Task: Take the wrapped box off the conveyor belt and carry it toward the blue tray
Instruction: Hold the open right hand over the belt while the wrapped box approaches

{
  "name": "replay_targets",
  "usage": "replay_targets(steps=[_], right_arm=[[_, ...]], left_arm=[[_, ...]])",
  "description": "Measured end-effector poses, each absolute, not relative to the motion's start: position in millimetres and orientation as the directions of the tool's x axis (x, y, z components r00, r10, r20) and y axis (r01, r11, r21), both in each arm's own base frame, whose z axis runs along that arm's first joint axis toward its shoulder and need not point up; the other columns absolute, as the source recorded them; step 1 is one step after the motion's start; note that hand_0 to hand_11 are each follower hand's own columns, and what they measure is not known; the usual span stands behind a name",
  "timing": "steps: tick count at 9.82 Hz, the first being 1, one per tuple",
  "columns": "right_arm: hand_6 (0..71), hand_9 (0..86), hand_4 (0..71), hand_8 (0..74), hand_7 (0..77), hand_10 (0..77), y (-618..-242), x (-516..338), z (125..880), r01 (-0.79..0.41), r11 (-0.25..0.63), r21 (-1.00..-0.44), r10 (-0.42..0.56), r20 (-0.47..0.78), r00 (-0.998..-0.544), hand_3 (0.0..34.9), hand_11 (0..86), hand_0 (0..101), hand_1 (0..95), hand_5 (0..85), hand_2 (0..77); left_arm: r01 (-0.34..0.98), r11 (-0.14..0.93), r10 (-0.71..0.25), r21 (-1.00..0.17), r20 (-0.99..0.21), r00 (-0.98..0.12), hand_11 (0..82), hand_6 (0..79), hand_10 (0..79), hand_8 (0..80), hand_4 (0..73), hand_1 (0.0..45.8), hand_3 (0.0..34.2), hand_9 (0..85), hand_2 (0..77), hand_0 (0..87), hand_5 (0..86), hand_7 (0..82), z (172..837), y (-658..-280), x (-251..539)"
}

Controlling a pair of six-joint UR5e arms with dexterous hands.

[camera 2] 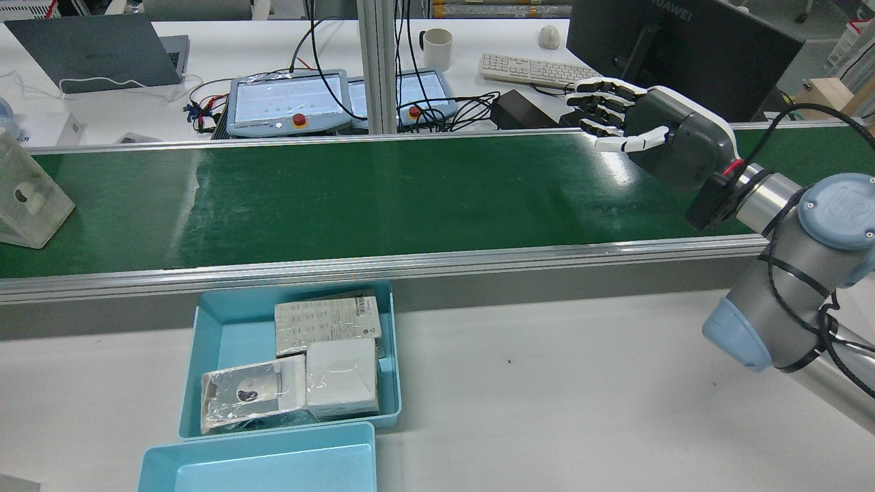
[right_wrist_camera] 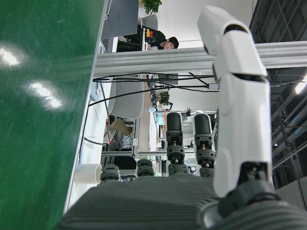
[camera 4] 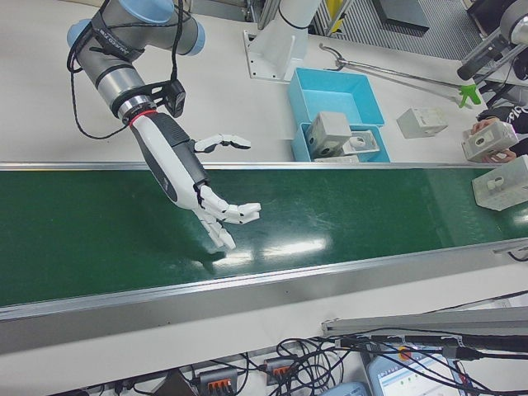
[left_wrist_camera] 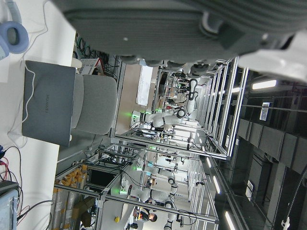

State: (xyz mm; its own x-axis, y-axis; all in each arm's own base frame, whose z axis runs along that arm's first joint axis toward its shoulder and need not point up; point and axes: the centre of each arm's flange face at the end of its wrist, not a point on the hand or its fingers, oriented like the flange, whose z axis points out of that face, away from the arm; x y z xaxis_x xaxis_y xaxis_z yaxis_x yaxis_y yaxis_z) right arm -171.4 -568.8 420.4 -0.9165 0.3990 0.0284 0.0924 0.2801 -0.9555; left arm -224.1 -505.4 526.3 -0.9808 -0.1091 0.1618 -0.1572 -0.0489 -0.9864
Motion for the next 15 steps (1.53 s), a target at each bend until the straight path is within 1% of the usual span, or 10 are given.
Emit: replay_targets(steps=[2, 4, 5, 7, 9, 10, 11, 13, 14, 15], right_arm=[[7.6, 8.7, 13.1, 0.0, 27.3, 1.6, -570.4, -172.5, 423.4, 0.091, 0.274, -0.957, 0.398, 0.027, -0.917, 13.9, 4.4, 49, 18.0, 28.9, 22.9], [7.6, 8.7, 13.1, 0.0, 27.3, 2.7, -571.2, -173.8, 422.7, 0.093, 0.274, -0.957, 0.399, 0.025, -0.917, 13.9, 5.4, 49, 18.0, 28.9, 22.9], [9.3, 8.7, 14.2, 2.7, 27.3, 2.2, -571.1, -173.9, 421.4, 0.097, 0.274, -0.957, 0.4, 0.021, -0.916, 12.1, 5.4, 49, 17.5, 30.5, 24.5], [8.7, 8.7, 16.9, 2.7, 28.4, 2.2, -571.2, -173.4, 420.5, 0.112, 0.268, -0.957, 0.404, 0.006, -0.915, 12.1, 5.4, 49, 19.1, 30.5, 25.1], [9.3, 8.7, 16.9, 2.7, 29.5, 1.1, -571.2, -172.9, 421.6, 0.125, 0.259, -0.958, 0.41, -0.008, -0.912, 12.7, 3.3, 49, 19.1, 30.5, 25.1], [9.3, 8.7, 16.9, 2.7, 29.5, 1.1, -571.2, -172.7, 422.7, 0.128, 0.256, -0.958, 0.411, -0.012, -0.912, 14.3, 3.3, 50, 19.1, 30.5, 25.1], [9.3, 8.2, 15.8, 1.6, 26.7, 1.1, -571.2, -172.9, 423.4, 0.128, 0.255, -0.958, 0.411, -0.013, -0.911, 13.6, 3.3, 50, 19.1, 30.5, 25.1], [9.3, 8.2, 15.8, 1.6, 26.7, 1.1, -570.8, -172.7, 425.4, 0.128, 0.252, -0.959, 0.412, -0.014, -0.911, 13.6, 3.3, 50, 19.1, 30.5, 25.1], [7.6, 7.6, 12.0, 1.6, 26.7, 1.1, -570.2, -172.4, 427.0, 0.128, 0.249, -0.96, 0.413, -0.014, -0.911, 13.6, 3.3, 50, 19.1, 30.5, 24.0], [7.6, 7.6, 13.1, 1.6, 26.7, 1.1, -569.5, -172.5, 428.2, 0.125, 0.248, -0.961, 0.414, -0.012, -0.91, 13.5, 3.3, 50, 19.1, 30.5, 24.0]], left_arm=[[-0.157, -0.049, -0.109, -0.986, 0.162, -0.981, 0.0, 0.0, 0.0, 0.5, 0.0, 0.0, 0.0, 0.0, 0.5, 0.0, 1.1, 0.0, 526.3, -505.4, -224.1], [-0.157, -0.049, -0.109, -0.986, 0.162, -0.981, 0.0, 0.0, 0.5, 0.0, 0.0, 0.0, 0.0, 0.0, 0.5, 0.0, 1.1, 0.0, 526.3, -505.5, -224.1], [-0.157, -0.049, -0.109, -0.986, 0.162, -0.981, 0.0, 0.0, 0.5, 0.0, 0.0, 0.0, 0.0, 0.0, 0.5, 0.0, 1.1, 0.0, 526.3, -505.4, -224.1], [-0.157, -0.049, -0.109, -0.986, 0.162, -0.981, 0.0, 0.5, 0.5, 0.5, 0.0, 0.0, 0.0, 0.0, 0.5, 0.0, 1.1, 0.0, 526.3, -505.5, -224.1], [-0.157, -0.049, -0.109, -0.986, 0.162, -0.981, 0.0, 0.0, 0.0, 0.0, 0.0, 0.0, 0.0, 0.0, 0.5, 0.0, 1.1, 0.0, 526.3, -505.5, -224.1], [-0.157, -0.049, -0.109, -0.986, 0.162, -0.981, 0.0, 0.0, 0.5, 0.0, 0.0, 0.0, 0.0, 0.0, 0.5, 0.0, 1.1, 0.5, 526.3, -505.5, -224.1], [-0.157, -0.049, -0.109, -0.986, 0.162, -0.981, 0.0, 0.0, 0.5, 0.0, 0.0, 0.0, 0.0, 0.0, 0.5, 0.0, 1.1, 0.0, 526.3, -505.5, -224.1], [-0.157, -0.049, -0.109, -0.986, 0.162, -0.981, 0.0, 0.0, 0.5, 0.0, 0.0, 0.0, 0.0, 0.0, 0.5, 0.0, 1.1, 0.0, 526.3, -505.4, -224.1], [-0.157, -0.049, -0.109, -0.986, 0.162, -0.981, 0.0, 0.0, 0.5, 0.0, 0.0, 0.0, 0.0, 0.0, 0.5, 0.0, 1.1, 0.0, 526.3, -505.4, -224.1], [-0.157, -0.049, -0.109, -0.986, 0.162, -0.981, 0.0, 0.0, 0.5, 0.0, 0.0, 0.0, 0.0, 0.0, 0.5, 0.0, 1.1, 0.0, 526.3, -505.4, -224.1]])
